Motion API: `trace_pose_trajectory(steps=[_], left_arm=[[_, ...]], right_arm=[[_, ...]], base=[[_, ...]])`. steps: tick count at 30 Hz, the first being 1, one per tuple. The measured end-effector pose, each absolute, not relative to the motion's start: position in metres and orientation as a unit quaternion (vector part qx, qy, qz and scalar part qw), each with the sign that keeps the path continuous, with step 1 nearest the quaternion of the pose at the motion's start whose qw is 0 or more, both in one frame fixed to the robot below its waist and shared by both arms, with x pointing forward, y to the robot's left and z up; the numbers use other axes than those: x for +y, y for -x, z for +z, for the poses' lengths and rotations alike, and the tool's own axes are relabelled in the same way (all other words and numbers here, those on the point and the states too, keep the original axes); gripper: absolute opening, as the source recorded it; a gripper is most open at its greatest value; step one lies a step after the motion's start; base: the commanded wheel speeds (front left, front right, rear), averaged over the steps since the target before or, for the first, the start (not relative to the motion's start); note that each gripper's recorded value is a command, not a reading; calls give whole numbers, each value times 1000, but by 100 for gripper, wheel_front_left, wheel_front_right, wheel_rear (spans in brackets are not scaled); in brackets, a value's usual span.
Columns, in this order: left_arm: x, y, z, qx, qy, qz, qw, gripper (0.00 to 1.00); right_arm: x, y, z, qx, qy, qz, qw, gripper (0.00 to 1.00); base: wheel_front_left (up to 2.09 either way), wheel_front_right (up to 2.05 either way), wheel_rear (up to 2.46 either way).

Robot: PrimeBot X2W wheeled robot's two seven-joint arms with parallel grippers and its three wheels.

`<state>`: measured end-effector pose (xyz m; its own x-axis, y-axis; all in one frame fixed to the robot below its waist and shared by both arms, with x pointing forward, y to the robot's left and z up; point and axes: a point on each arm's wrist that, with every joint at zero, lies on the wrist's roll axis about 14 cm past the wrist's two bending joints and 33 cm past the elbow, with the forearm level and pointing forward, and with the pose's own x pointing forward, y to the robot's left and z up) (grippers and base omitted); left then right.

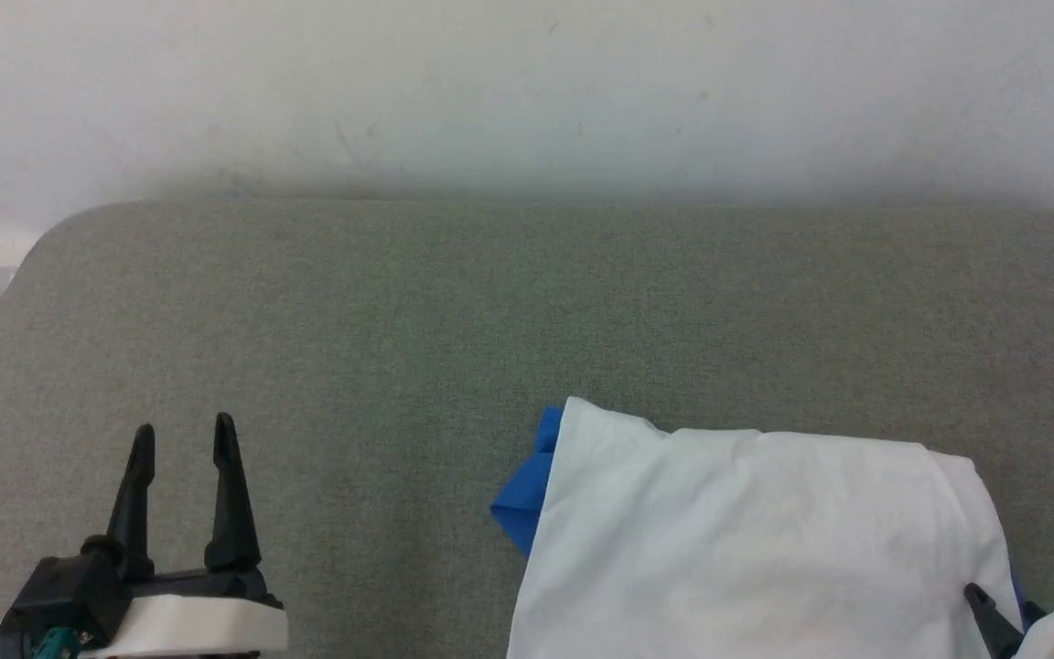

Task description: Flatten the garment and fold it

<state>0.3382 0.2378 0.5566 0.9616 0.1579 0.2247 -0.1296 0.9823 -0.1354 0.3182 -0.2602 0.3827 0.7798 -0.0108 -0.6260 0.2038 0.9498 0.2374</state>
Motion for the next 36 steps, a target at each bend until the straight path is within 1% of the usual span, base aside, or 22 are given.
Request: trace_pose_trajectory(steps=[4,11,12,13,17,22,26,27,32,36], left_arm=[[232,-339,547,-104,53,57,992,100],[233,-345,533,-85,55,59,993,100],[233,-346,533,-84,55,57,993,100],[232,-348,532,-83,56,57,993,100],[231,-351,527,-76,56,55,994,100],[228,-351,527,-78,60,48,994,100],[226,-350,528,-79,63,45,994,100],[226,-350,528,-79,63,45,994,100],[224,-347,532,-85,65,41,993,100],[224,-344,537,-93,67,40,993,100]], right_arm=[[-260,-316,369,348,-144,-63,924,100],[-240,-322,358,370,-151,-36,916,100],[-239,-322,357,373,-150,-32,915,41],[-238,-323,356,375,-148,-28,915,0],[-229,-328,357,366,-161,-17,916,0],[-241,-330,366,338,-159,-28,927,0],[-277,-340,384,299,-152,-70,940,0],[-277,-340,384,299,-152,-70,940,0],[-339,-335,402,278,-116,-141,943,0],[-346,-333,408,275,-111,-150,943,0]], base=[[0,0,0],[0,0,0],[0,0,0],[0,0,0],[0,0,0],[0,0,0],[0,0,0],[0,0,0],[0,0,0],[0,0,0]])
